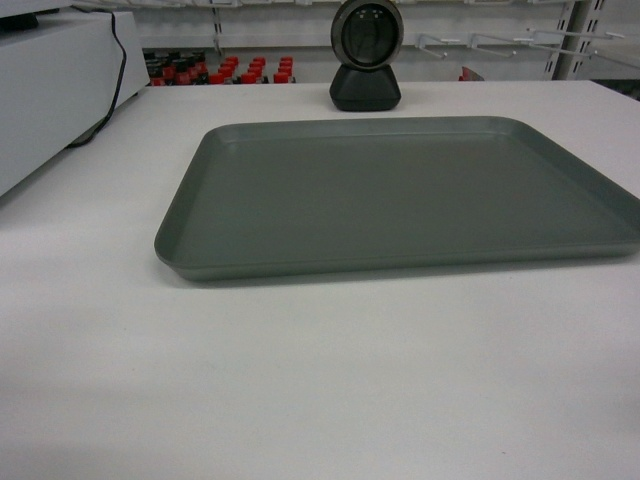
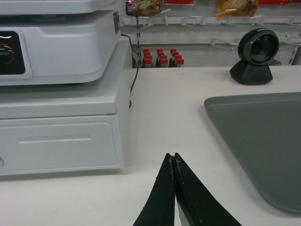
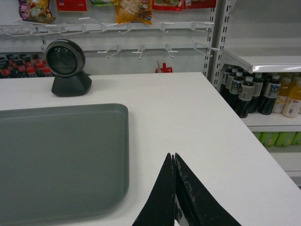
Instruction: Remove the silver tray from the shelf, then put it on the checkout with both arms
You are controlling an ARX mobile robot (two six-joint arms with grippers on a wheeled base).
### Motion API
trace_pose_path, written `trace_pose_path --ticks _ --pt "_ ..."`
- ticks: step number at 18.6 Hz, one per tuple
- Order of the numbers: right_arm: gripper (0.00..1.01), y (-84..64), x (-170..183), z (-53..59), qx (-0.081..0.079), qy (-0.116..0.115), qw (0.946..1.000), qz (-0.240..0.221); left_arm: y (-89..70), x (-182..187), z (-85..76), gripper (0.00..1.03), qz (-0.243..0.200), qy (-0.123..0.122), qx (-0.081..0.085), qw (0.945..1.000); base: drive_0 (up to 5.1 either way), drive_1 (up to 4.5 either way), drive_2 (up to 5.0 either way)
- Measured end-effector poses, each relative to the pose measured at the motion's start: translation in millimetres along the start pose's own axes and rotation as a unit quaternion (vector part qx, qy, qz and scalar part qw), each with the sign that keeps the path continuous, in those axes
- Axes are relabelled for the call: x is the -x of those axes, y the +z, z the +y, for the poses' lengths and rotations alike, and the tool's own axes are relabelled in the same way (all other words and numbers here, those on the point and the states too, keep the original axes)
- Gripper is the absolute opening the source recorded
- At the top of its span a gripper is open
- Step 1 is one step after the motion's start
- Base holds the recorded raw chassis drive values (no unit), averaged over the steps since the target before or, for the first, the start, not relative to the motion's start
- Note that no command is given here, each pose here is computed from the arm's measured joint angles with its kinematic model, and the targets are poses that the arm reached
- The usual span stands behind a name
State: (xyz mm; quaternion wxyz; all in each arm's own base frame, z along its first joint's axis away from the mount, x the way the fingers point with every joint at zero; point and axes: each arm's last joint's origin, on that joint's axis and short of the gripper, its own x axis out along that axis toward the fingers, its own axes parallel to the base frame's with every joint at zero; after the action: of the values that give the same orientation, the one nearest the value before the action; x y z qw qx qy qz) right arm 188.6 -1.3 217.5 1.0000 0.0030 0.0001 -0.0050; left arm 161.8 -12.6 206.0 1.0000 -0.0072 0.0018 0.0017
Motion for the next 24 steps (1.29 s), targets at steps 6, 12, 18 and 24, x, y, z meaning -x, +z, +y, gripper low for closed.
trace_pose_path --ticks 6,12,18,24 --pt "0.02 -22.9 28 -0.1 0.000 0.001 1.0000 0.001 -17.4 20 12.3 0.02 0.001 -0.005 0.000 1.0000 0.0 0.00 0.0" --pt "0.02 -34.6 46 -0.3 0.000 0.001 1.0000 0.001 -27.5 33 13.0 0.02 0.002 -0.002 0.000 1.0000 0.0 0.00 0.0" --pt "0.02 -41.9 60 -0.4 0.000 0.001 1.0000 -0.010 -37.2 42 13.2 0.02 -0.003 -0.003 0.000 1.0000 0.0 0.00 0.0" --pt "0.02 -46.9 70 -0.4 0.000 0.001 1.0000 -0.006 -36.5 50 13.2 0.02 -0.008 -0.002 0.000 1.0000 0.0 0.00 0.0"
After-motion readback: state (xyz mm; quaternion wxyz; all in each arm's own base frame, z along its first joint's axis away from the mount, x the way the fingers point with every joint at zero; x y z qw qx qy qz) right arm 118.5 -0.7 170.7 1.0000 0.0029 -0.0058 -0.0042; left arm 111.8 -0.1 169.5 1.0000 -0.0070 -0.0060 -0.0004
